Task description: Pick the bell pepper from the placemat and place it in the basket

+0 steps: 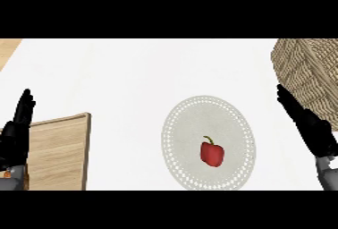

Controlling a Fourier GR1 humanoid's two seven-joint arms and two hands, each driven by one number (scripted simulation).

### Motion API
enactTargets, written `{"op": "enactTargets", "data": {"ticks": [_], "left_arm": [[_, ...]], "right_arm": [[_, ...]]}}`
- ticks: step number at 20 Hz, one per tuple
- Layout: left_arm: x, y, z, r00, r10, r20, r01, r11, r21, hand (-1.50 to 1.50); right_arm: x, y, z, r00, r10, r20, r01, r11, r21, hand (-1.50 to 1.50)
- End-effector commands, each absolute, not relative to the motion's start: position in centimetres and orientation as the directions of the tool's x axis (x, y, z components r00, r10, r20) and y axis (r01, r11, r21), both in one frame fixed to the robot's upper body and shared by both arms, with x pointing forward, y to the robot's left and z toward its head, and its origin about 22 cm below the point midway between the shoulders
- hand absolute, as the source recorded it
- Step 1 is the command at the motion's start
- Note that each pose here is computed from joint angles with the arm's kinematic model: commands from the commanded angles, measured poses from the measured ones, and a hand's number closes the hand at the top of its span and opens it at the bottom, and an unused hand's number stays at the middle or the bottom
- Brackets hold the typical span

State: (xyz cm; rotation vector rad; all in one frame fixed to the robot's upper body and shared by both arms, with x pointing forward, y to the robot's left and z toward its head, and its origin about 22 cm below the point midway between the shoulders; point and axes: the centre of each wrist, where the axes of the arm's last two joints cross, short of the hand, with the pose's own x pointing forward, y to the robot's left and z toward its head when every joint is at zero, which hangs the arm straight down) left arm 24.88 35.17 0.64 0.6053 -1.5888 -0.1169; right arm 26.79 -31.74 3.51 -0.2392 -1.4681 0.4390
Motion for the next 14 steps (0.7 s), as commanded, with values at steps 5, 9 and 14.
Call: {"op": "enactTargets", "data": {"ticks": [5, 9, 14], "left_arm": [[25.4, 30.2, 0.6, -0.068, -0.200, 0.977, -0.245, 0.953, 0.178, 0.00], [25.8, 26.1, 1.3, -0.100, -0.054, 0.994, -0.116, 0.992, 0.043, 0.00], [25.6, 24.7, 1.4, -0.083, -0.027, 0.996, -0.116, 0.993, 0.017, 0.00]], "right_arm": [[24.5, -26.5, 6.1, -0.228, 0.254, 0.940, 0.285, 0.941, -0.186, 1.50], [22.5, -17.7, 5.4, -0.432, 0.325, 0.841, 0.201, 0.944, -0.261, 1.50], [21.2, -13.2, 1.9, -0.257, 0.409, 0.875, 0.506, 0.829, -0.239, -1.50]]}}
